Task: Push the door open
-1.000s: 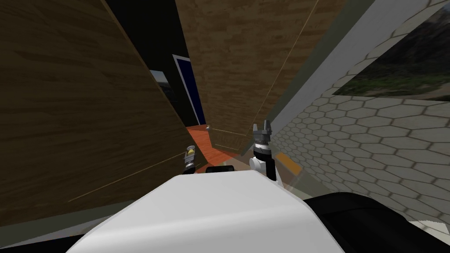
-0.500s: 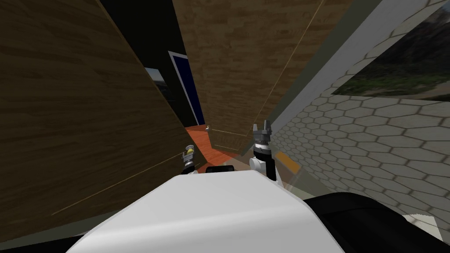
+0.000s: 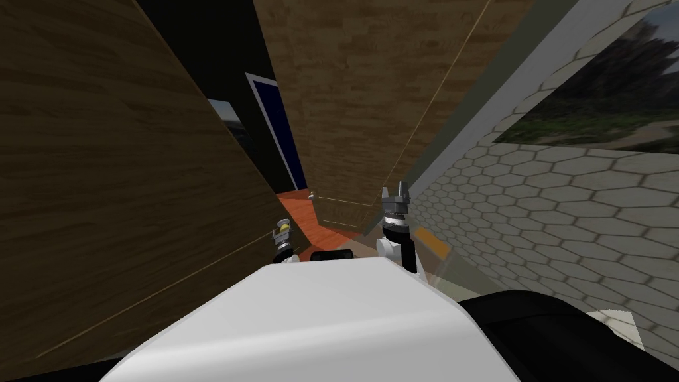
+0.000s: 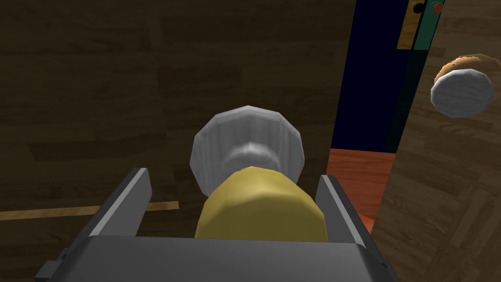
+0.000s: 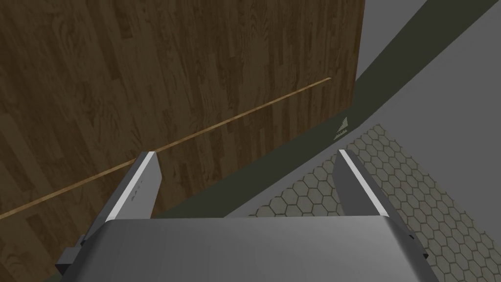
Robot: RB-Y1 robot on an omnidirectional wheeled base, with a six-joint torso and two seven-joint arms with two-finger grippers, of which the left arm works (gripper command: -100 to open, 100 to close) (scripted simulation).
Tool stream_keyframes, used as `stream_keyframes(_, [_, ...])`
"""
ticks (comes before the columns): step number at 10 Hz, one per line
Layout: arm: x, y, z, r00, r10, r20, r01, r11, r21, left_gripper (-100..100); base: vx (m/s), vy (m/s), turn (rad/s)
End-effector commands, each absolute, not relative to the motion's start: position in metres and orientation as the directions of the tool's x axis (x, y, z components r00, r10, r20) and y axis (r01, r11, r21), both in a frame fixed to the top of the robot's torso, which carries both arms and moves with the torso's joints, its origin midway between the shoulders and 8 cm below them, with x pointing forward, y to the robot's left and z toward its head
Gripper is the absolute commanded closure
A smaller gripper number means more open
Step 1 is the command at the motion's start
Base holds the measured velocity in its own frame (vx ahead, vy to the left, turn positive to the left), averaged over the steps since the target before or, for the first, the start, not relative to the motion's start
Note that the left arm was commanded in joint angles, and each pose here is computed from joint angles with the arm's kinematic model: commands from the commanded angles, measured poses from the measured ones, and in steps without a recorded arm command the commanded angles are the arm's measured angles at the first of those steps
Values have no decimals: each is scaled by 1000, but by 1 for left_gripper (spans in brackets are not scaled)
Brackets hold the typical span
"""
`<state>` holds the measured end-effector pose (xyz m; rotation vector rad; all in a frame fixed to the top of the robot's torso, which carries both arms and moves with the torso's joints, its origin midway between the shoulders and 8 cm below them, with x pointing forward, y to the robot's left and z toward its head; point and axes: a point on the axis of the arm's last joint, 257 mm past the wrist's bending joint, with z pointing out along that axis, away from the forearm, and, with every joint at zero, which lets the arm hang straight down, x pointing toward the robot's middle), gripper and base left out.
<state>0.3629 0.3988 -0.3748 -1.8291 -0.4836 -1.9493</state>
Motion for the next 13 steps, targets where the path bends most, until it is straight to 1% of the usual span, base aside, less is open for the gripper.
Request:
stream_keyframes(1, [361,420,-367,-57,-86,995,570,-821,-38,100,29,25,-59])
stream_keyframes(7, [358,441,-366,-53,-88,995,648,-761,-33,100,53,41,-70])
stream_keyframes(10, [352,458,-368,-45,-82,996,717,-696,-25,100,62,51,-105])
stream_keyframes(13, [352,458,-368,-45,-82,996,717,-696,-25,100,34,28,-9])
